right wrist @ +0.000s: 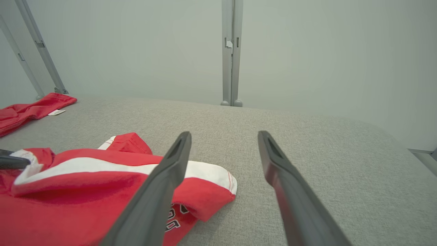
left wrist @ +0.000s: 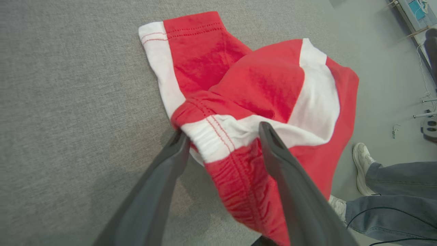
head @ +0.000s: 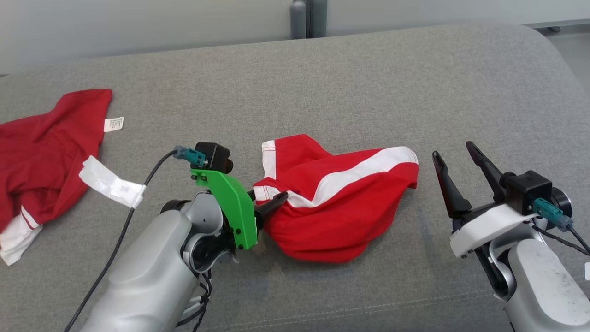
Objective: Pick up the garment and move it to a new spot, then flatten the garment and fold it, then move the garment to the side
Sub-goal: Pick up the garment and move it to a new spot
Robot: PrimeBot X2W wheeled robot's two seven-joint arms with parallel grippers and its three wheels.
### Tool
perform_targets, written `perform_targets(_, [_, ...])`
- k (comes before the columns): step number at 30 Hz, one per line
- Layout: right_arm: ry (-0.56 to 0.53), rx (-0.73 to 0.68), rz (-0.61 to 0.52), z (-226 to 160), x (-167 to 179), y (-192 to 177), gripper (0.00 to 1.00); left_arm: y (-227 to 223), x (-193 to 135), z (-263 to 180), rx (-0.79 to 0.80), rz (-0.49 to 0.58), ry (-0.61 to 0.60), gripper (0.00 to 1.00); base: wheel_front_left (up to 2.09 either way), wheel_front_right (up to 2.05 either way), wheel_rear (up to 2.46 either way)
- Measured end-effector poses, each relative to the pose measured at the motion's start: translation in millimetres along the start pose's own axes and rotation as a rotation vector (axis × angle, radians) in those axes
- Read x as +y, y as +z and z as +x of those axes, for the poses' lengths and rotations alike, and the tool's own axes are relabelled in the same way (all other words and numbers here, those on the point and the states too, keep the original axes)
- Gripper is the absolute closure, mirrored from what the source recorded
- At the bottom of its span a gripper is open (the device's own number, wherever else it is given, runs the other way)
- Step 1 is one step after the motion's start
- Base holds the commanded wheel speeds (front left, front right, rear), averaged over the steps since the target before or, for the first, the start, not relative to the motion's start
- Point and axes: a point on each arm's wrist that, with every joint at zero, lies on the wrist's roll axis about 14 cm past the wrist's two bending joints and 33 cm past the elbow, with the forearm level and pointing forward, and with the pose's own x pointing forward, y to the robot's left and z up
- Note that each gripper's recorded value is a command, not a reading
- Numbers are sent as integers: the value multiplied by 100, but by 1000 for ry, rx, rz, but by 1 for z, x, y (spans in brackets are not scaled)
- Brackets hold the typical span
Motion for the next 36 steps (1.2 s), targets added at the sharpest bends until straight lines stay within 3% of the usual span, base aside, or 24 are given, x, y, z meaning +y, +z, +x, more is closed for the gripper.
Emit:
perform_targets(15, [-25,-23,-24,-19,-9,10,0,12,16,-23,-138,174,103,0,0,0,0])
perform_targets(36, [-78,-15,-35,-48,-25,8,0,-7,84,-96,-451,248,417,0,0,0,0])
